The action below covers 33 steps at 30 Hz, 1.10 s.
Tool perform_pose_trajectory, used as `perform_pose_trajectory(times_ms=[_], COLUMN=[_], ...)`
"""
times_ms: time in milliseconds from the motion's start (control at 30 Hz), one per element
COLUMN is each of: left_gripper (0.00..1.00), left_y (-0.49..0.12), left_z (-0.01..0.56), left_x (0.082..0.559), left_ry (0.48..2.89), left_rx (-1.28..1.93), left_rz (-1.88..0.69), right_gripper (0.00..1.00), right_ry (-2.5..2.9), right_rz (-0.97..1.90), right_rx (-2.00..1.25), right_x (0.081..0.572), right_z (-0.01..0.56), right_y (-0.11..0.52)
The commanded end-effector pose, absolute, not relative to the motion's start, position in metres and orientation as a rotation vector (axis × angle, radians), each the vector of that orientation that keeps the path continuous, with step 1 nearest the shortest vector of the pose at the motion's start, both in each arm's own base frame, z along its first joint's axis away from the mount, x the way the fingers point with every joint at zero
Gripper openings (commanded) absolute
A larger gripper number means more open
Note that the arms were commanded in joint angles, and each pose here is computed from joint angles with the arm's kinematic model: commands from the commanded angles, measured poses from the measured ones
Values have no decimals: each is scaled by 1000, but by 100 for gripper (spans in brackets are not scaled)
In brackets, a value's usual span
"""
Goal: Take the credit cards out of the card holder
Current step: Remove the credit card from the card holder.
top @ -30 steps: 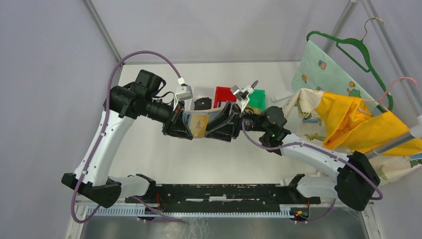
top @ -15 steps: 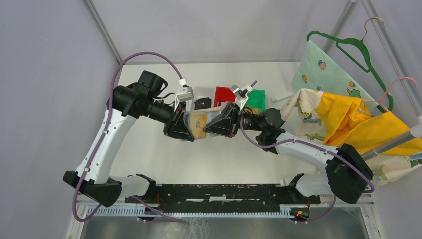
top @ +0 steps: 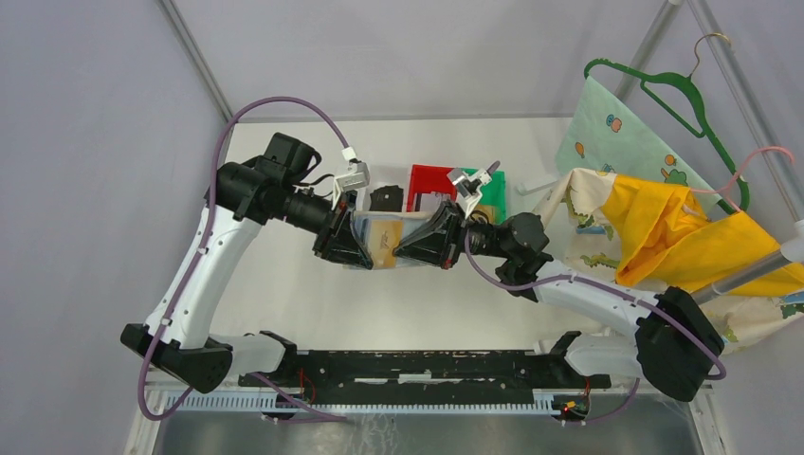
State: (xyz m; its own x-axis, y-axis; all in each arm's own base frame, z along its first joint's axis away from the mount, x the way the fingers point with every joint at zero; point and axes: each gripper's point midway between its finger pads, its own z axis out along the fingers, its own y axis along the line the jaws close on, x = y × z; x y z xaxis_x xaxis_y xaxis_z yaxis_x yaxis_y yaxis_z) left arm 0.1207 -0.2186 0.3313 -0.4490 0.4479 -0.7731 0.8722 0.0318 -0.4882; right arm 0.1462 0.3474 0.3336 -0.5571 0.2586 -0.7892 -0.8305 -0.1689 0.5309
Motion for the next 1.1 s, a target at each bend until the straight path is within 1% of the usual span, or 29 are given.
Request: perform_pose_trajectory(times_ms=[0,267,333,467,500,833,867,933,1033,1067], left_gripper=[37,32,28,14,13,11,10,9,7,6], left_y=[-223,-221,-220,-221,-222,-224,-224,-225,-225,-225], left_z=[355,351,351,351,352,360,359,359,359,359], left_x=[111,110,111,111,112,111,112,113,115,116], left_ry=[1778,1791,1788,1781,1778,1763,1764,1767,1776,1783], left_rx=[1361,1380,1384,1384,1382,1371,1369,1364,1355,1350], left_rz=[-1453,-1436,-1426,-1434,-1440,-1461,-1462,-1462,-1455,-1451], right_gripper=[0,0,0,0,0,0,2,19,36,40], right_ry=[1246,1230,1223,1158,1137,1101,1096,1094,1084,1080], right_rz=[1782,1782,1782,1829,1847,1876,1880,1894,1911,1917], right_rx=[-705,-710,-698,-652,-639,-594,-600,-618,-617,-612], right_x=[145,142,141,135,133,130,130,129,129,129], right_z=[346,350,350,358,360,360,363,366,369,370], right_y=[337,331,328,320,317,312,313,316,318,319])
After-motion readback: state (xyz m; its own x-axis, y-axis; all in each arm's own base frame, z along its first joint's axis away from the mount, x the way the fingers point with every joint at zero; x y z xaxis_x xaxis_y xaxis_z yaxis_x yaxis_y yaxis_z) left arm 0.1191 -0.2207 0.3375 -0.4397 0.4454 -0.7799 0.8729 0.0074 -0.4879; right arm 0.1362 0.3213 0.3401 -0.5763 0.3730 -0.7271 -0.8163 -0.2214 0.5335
